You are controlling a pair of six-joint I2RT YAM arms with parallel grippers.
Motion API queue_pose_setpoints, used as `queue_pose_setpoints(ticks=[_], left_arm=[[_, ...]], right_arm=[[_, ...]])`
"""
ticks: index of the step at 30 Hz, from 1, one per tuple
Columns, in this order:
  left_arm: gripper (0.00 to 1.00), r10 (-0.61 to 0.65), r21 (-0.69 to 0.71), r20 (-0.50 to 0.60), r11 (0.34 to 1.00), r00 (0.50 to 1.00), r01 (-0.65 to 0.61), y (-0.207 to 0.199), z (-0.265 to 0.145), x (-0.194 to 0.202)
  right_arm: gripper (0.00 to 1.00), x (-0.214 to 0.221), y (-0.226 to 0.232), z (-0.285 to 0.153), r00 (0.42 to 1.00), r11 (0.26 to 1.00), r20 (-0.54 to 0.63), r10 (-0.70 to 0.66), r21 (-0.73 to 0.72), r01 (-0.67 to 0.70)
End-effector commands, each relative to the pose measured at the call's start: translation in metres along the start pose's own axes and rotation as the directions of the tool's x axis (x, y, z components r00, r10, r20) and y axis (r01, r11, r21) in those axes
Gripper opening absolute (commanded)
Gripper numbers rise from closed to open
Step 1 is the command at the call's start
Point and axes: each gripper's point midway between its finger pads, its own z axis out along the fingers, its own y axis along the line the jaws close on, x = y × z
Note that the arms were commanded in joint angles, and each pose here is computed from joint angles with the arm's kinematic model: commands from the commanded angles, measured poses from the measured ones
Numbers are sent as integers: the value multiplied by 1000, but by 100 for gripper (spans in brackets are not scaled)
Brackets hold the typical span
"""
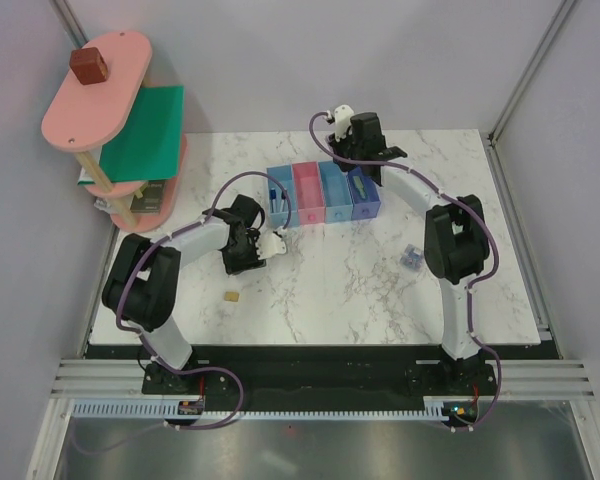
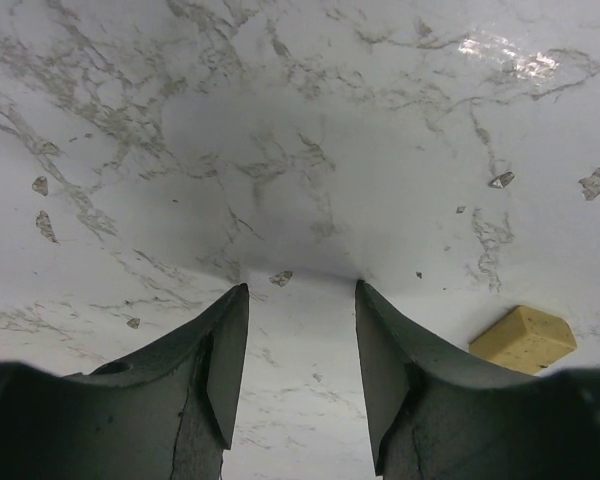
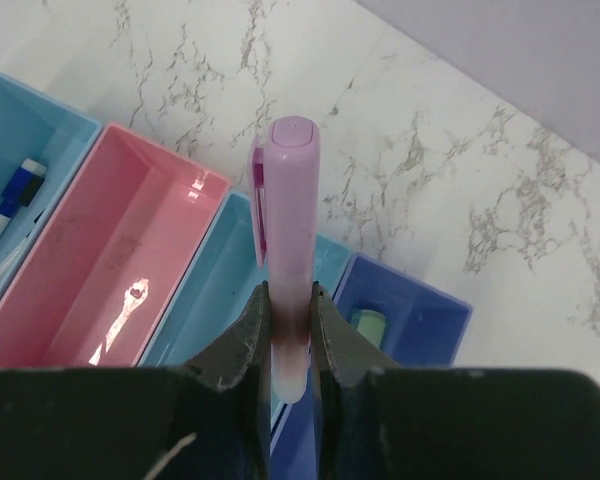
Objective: Sort the stationery into containers
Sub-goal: Place the stationery in the storage box.
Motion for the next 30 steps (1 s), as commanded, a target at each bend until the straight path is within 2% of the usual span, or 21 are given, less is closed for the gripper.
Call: queue_pose_setpoints(ticks=[1,9,13,21,30], left_arm=[[55,38,-37,31,999,999,-36,14,-8,-10],[58,34,-30,48,999,998,-32,5,-24,-8],[57,21,-22,40,1000,999,-20,-3,-25,-2],[57,-9,16,40,1000,999,9,-18,-20,3],[57,-31,56,24,998,999,29,-27,-7,6]], right_arm=[[10,4,11,-3,999,999,2,37,-32,-37],[9,23,26,-15,999,997,-42,31,-65,-33],[9,7,47,-23,999,996,-15,-41,-82,39],[9,-44,45,-32,995,998,78,-69,4,68],[9,-43,69,-35,993,995,82,-88,-44,91]])
